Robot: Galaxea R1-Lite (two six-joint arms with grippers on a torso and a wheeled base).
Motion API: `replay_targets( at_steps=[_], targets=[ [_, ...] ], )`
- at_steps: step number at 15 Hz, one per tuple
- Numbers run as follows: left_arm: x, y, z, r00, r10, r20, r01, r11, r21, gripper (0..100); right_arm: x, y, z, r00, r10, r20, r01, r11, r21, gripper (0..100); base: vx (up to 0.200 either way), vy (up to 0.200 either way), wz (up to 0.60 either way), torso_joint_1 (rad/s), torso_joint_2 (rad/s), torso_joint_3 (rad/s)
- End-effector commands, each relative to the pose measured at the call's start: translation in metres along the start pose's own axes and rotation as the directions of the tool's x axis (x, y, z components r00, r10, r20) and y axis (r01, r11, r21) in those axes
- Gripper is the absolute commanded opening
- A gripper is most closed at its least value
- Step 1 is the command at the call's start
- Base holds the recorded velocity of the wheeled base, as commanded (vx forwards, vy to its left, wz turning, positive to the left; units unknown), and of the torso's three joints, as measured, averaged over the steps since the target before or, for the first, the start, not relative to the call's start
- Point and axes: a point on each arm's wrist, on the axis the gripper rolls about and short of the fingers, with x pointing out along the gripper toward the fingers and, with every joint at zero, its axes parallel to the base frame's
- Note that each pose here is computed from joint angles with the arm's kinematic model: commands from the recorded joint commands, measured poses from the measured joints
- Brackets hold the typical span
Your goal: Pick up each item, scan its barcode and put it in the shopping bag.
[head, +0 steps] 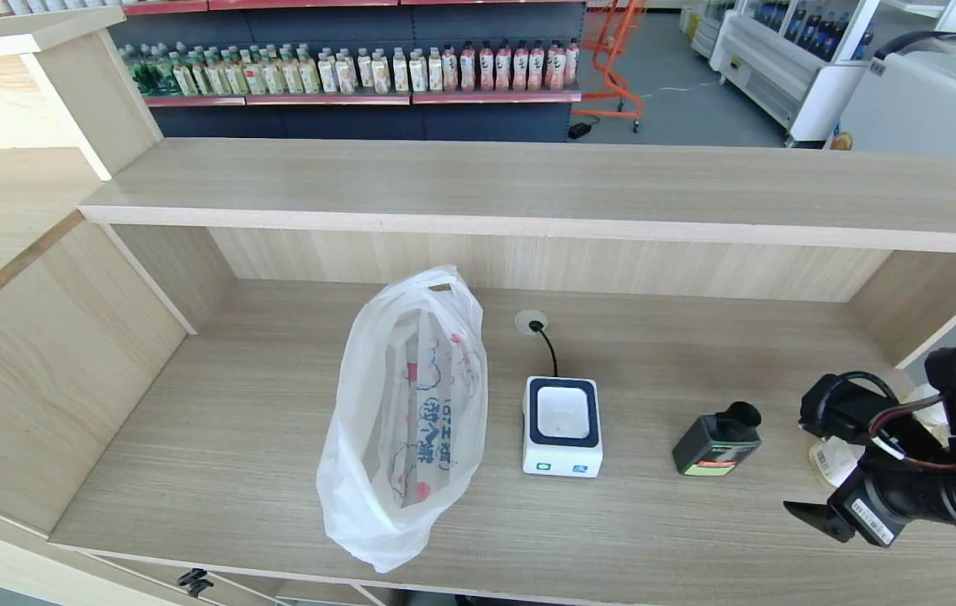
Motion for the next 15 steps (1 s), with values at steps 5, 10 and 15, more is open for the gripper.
replay_targets(
  at_steps=[5,10,15],
  targets=[
    [0.0,0.0,0.0,1.0,0.0,0.0,0.0,1.0,0.0,100,0.041,0.0,0.018,0.981,0.173,0.084,-0.167,0.983,-0.078,100,0.0,0.0,0.0,0.0,0.0,0.0],
    [0.0,0.0,0.0,1.0,0.0,0.0,0.0,1.0,0.0,100,0.065,0.002,0.03,0.967,0.198,0.161,-0.182,0.977,-0.112,100,0.0,0.0,0.0,0.0,0.0,0.0],
    [0.0,0.0,0.0,1.0,0.0,0.0,0.0,1.0,0.0,100,0.074,0.001,0.045,0.945,0.236,0.226,-0.208,0.968,-0.138,0,0.0,0.0,0.0,0.0,0.0,0.0]
  ],
)
